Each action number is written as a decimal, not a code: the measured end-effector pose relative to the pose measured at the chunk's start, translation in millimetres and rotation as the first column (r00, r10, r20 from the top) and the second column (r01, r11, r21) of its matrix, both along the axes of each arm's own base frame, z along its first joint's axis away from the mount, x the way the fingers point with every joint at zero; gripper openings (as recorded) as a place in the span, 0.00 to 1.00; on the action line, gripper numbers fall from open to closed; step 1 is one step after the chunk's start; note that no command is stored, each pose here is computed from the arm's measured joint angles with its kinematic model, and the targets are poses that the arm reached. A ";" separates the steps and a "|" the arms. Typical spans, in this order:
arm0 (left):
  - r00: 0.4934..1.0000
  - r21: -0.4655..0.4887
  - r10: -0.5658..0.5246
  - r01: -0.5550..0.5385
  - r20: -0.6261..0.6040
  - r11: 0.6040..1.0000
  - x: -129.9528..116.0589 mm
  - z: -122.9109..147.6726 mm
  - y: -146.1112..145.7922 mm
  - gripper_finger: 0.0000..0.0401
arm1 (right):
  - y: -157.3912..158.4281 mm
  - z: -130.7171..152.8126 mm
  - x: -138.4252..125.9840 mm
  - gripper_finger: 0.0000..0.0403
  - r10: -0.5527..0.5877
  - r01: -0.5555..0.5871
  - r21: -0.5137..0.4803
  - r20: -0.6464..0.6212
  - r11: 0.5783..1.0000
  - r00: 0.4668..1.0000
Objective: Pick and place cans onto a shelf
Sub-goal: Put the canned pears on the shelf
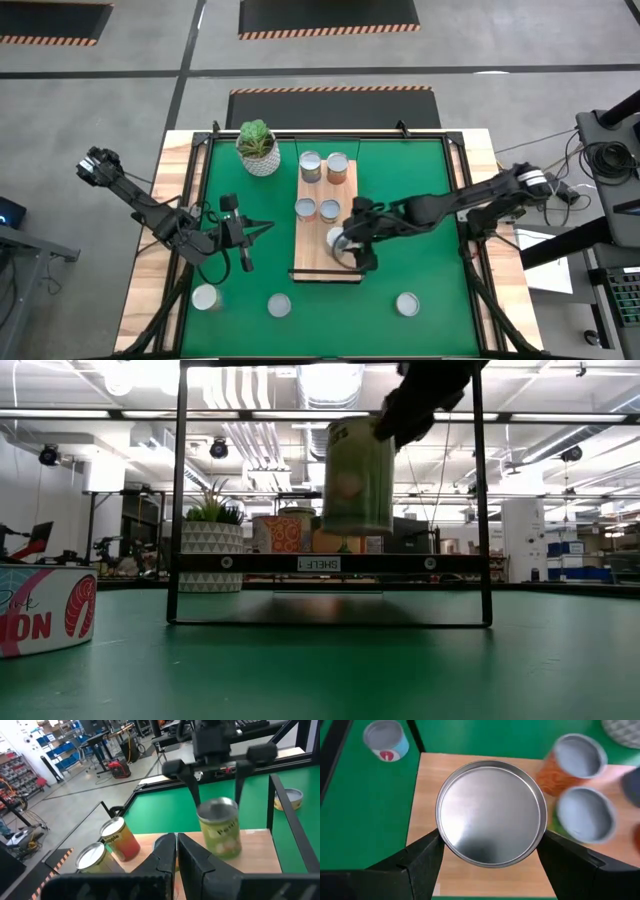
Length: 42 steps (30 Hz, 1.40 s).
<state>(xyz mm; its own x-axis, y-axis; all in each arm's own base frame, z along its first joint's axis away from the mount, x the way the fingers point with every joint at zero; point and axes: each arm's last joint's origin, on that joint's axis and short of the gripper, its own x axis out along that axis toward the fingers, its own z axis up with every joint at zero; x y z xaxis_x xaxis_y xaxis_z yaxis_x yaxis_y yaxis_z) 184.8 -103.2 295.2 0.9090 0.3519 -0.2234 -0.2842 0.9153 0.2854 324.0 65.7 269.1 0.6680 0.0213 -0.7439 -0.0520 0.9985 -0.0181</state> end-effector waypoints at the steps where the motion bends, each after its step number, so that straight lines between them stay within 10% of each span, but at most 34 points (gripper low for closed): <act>1: 1.000 -0.003 0.001 -0.001 0.001 1.000 0.0 -0.1 0.0 0.00 | 1.1 -2.3 4.3 0.71 0.005 -0.005 0.001 -0.008 1.000 1.000; 15: 1.000 -0.024 0.006 -0.006 0.003 1.000 -0.3 -0.8 0.2 0.00 | 10.9 -9.3 38.0 0.82 0.082 -0.078 0.077 -0.058 0.994 0.995; 27: 0.995 -0.131 -0.100 0.102 0.021 0.986 9.5 -3.9 -8.9 0.00 | 11.7 37.8 3.1 0.81 0.072 -0.065 0.079 -0.078 0.995 0.994; 42: 0.969 -0.227 -0.189 0.151 -0.158 0.962 93.3 29.6 -9.3 0.00 | 30.9 85.6 -54.0 0.81 0.145 -0.090 -0.184 0.310 0.979 0.939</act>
